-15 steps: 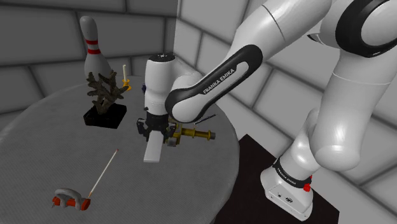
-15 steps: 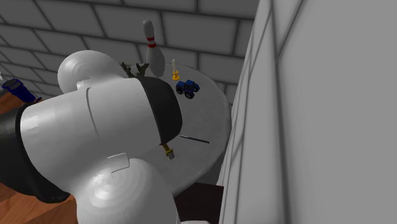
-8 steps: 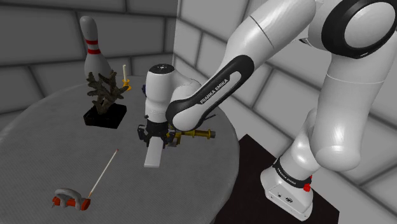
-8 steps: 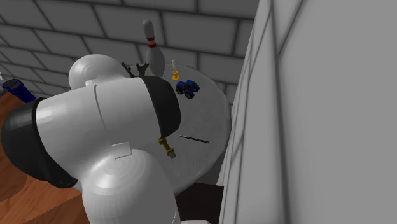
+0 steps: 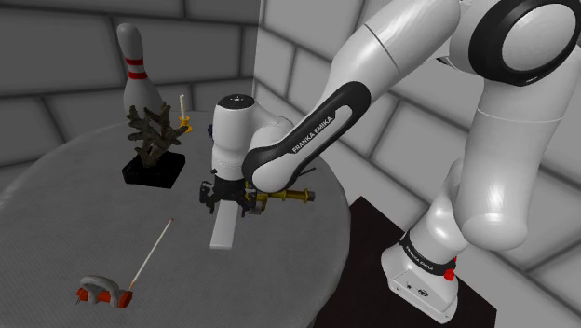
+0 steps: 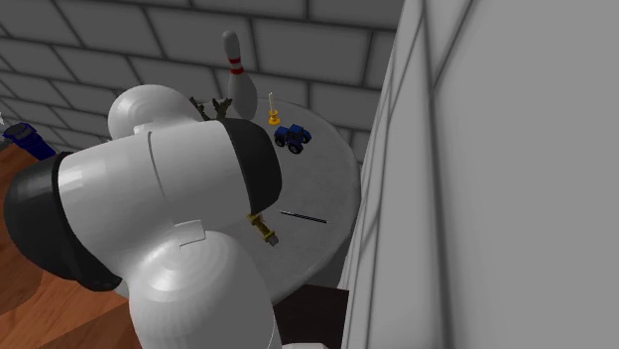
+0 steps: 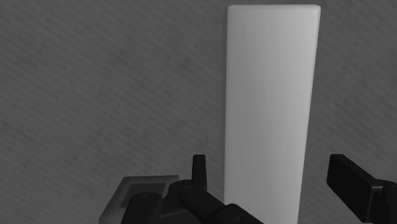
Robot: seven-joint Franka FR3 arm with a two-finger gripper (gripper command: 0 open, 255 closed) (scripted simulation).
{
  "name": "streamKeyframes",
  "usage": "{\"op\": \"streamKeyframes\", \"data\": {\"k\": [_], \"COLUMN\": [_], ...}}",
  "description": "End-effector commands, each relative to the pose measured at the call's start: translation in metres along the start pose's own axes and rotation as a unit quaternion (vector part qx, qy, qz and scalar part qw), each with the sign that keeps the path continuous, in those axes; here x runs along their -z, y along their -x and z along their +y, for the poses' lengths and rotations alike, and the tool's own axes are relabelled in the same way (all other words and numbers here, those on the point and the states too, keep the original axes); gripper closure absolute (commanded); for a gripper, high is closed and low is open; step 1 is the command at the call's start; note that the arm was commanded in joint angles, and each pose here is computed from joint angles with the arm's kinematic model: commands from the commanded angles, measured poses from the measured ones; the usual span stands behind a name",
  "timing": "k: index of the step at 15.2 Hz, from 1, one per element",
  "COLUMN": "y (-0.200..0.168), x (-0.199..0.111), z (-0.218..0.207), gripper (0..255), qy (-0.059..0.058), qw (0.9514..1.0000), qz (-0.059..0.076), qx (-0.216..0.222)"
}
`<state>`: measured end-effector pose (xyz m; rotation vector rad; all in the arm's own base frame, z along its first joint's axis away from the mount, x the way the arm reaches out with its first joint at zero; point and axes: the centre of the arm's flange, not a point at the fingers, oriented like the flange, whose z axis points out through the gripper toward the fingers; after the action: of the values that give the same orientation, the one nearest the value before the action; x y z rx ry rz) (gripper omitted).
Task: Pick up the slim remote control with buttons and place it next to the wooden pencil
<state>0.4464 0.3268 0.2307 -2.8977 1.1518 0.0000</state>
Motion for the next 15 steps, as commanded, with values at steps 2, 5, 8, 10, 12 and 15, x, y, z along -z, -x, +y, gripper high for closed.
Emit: {"op": "streamKeyframes", "data": {"k": [2,5,8,10,12,15], "y": [-0.002,-0.001,-0.001,-0.001,-0.001,-0.001], "x": [-0.002,0.011,0.048,0.048,0.048,0.048], "z": [0.001,0.001,0.001,0.001,0.001,0.001], "gripper": [0,0,0,0,0,0], "qy": [0.002,0.002,0.002,0.002,0.002,0.002], "qw": [1.0000,1.0000,1.0000,1.0000,1.0000,1.0000], "qz": [0.000,0.000,0.000,0.000,0.000,0.000], "qx": [-0.001,-0.001,-0.001,-0.001,-0.001,-0.001]}}
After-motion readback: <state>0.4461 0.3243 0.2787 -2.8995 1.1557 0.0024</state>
